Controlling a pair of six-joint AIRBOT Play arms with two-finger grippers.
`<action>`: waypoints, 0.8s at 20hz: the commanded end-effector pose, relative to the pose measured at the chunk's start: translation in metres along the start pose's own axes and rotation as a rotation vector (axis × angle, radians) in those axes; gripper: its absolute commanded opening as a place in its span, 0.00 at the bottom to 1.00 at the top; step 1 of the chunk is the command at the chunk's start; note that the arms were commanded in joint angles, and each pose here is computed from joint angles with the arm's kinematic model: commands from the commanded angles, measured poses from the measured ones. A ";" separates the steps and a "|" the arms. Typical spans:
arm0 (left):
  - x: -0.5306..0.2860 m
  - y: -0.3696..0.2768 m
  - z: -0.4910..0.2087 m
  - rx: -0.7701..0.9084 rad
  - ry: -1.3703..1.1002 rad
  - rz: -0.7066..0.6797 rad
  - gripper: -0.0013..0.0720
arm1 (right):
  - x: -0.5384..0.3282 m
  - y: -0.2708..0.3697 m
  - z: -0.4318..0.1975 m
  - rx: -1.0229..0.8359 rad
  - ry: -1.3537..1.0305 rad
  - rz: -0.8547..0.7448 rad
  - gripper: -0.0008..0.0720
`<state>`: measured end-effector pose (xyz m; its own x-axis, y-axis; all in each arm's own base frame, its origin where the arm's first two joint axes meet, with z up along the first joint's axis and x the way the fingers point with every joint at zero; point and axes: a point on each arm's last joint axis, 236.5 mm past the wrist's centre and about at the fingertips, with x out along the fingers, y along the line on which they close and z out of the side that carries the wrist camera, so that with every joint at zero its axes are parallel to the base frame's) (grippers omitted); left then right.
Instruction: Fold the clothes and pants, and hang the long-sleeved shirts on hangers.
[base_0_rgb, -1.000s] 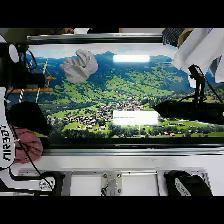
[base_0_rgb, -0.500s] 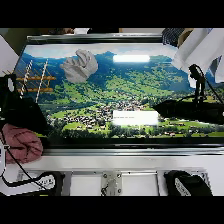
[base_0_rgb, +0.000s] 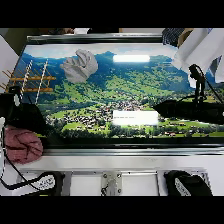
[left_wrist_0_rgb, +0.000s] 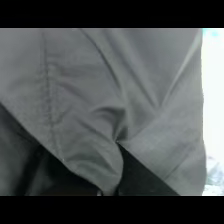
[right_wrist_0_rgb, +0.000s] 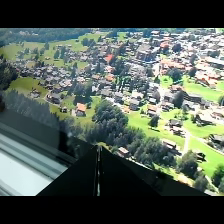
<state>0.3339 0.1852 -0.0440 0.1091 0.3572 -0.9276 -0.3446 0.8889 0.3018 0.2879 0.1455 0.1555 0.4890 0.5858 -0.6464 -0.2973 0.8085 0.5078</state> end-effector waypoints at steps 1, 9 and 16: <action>-0.042 -0.025 0.017 0.031 -0.052 -0.062 0.04 | -0.001 0.001 0.003 0.002 -0.013 0.003 0.04; -0.367 -0.172 -0.011 0.415 -0.645 -0.492 0.04 | -0.011 0.005 0.034 -0.018 -0.130 -0.008 0.03; -0.470 -0.236 -0.046 0.570 -0.801 -0.697 0.04 | -0.029 0.002 0.061 -0.029 -0.223 -0.038 0.03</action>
<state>0.3264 -0.1720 0.2914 0.7301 -0.2796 -0.6236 0.3915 0.9190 0.0462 0.3141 0.1367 0.1952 0.6193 0.5581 -0.5523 -0.3084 0.8197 0.4826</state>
